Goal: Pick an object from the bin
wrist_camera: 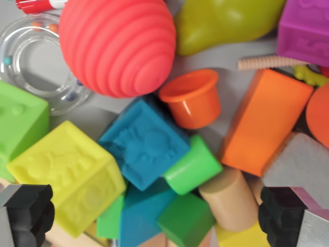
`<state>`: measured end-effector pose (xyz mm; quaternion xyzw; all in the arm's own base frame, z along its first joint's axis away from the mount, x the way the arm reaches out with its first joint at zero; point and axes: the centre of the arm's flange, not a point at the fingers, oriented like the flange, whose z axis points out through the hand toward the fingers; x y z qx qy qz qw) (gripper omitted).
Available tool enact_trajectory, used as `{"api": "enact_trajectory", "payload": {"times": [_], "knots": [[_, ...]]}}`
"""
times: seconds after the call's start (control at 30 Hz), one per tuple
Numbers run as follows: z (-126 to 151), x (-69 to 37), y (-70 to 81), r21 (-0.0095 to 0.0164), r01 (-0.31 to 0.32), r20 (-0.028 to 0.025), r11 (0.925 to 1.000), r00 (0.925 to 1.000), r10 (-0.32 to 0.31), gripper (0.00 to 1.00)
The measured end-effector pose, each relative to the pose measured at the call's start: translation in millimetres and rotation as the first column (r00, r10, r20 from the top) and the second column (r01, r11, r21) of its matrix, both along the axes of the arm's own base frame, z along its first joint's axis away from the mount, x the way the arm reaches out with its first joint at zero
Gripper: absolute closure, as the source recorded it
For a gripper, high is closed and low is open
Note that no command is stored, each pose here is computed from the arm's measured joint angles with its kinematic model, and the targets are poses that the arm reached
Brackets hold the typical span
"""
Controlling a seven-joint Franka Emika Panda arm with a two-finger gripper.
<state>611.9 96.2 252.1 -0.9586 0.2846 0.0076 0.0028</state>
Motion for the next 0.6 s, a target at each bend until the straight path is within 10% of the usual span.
{"api": "enact_trajectory", "payload": {"times": [0.6], "knots": [[-71.1, 12.1, 31.4, -0.0050, -0.084, 0.0042, 0.9964, 0.9964, 0.084, 0.00]]}}
